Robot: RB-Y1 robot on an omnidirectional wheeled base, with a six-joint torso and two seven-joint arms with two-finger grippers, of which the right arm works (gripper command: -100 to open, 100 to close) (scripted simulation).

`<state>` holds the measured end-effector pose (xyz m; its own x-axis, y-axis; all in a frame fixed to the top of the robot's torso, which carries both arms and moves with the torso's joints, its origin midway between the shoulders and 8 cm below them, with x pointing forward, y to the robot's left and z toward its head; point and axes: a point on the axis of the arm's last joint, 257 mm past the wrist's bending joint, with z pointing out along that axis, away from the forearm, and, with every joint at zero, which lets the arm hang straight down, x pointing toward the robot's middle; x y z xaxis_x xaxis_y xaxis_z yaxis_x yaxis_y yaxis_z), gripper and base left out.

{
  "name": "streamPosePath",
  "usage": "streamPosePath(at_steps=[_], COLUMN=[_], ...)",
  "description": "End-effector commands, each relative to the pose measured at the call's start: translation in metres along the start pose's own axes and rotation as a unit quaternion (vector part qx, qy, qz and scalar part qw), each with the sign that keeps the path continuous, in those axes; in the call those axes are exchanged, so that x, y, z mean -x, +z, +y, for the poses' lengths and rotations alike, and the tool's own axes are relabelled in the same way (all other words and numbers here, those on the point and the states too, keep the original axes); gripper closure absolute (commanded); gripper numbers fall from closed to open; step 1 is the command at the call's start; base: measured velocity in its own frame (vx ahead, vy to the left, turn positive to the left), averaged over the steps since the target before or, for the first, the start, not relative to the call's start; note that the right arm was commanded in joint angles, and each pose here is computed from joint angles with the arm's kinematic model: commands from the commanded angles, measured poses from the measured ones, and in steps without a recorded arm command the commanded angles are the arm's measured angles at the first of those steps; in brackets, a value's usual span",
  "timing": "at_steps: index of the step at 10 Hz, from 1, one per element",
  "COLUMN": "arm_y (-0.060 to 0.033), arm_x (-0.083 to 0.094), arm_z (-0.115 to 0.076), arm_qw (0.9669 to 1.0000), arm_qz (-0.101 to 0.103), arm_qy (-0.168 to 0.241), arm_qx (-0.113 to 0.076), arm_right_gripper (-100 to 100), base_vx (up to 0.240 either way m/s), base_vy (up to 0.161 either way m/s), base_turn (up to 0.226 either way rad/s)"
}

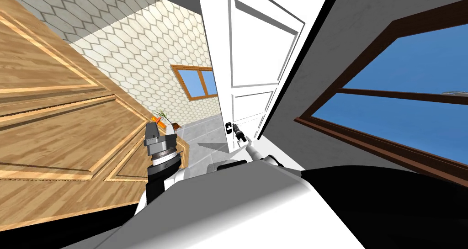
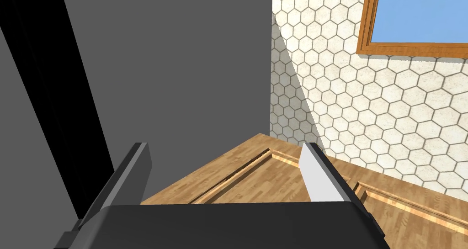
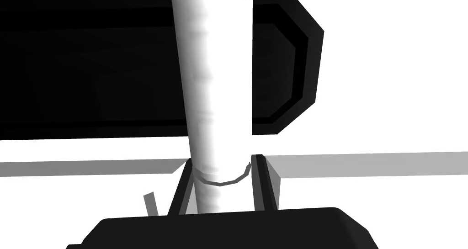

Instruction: Push the door open

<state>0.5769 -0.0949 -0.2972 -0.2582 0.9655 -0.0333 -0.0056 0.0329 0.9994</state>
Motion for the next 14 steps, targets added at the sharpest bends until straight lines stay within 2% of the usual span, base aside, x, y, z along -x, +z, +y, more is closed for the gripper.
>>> streamPosePath(at_steps=[1,4,7,10,14], arm_y=[0.0023,0.0005,-0.0008,-0.0032,-0.0056], arm_x=[0.024,0.051,0.066,0.087,0.103], arm_z=[0.003,0.003,0.003,0.003,0.003], arm_qw=[0.9998,0.9992,0.9985,0.9971,0.9954], arm_qz=[-0.016,-0.04,-0.054,-0.076,-0.095], arm_qy=[-0.007,-0.01,-0.009,-0.007,-0.001], arm_qx=[0.004,0.002,0.002,0.001,0.001], arm_right_gripper=[100,100,100,100,100], base_vx=[0.149,0.153,0.115,0.126,0.113], base_vy=[0.164,0.127,0.119,0.128,0.132], base_turn=[-0.101,-0.054,-0.083,-0.073,-0.075])
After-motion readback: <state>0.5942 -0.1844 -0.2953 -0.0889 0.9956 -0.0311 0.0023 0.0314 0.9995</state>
